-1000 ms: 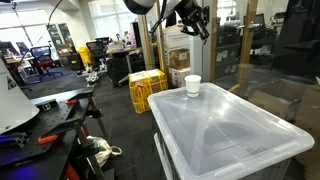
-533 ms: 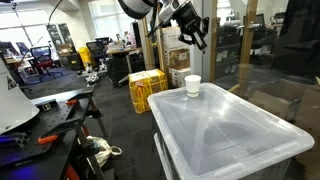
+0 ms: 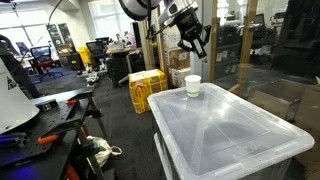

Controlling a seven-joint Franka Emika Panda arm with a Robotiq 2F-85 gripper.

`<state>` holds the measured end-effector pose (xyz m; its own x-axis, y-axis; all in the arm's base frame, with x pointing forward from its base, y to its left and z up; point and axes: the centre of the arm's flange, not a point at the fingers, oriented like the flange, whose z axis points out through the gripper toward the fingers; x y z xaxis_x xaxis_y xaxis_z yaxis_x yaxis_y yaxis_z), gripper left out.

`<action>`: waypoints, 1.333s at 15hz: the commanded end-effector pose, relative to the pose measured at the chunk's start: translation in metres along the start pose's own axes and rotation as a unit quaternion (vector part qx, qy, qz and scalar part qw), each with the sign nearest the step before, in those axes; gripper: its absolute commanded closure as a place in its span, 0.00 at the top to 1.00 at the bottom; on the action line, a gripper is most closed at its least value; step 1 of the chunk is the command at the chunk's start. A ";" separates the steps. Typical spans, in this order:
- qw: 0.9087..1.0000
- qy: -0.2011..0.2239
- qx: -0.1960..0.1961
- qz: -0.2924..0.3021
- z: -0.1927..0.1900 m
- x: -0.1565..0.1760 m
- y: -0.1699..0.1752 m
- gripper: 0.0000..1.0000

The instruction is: Pick up the pen out of the white cup and place it on top of the colourless box.

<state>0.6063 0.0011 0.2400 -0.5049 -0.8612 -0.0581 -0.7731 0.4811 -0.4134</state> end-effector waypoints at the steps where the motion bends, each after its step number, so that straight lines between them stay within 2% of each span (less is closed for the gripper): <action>1: 1.000 -0.005 0.013 0.001 0.008 -0.003 0.012 0.05; 2: 1.000 0.001 -0.003 -0.001 0.005 0.000 0.005 0.19; 6: 1.000 0.002 0.002 -0.005 0.009 0.000 0.006 0.19; 7: 1.000 0.002 0.002 -0.005 0.009 0.000 0.006 0.05; 12: 0.997 0.028 -0.022 0.065 0.025 0.009 -0.002 0.05; 20: 0.986 0.042 -0.069 0.145 0.070 0.026 0.005 0.05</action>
<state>0.6044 -0.0261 0.1865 -0.7192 -0.6894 -0.0867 -0.6422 0.7072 -0.2957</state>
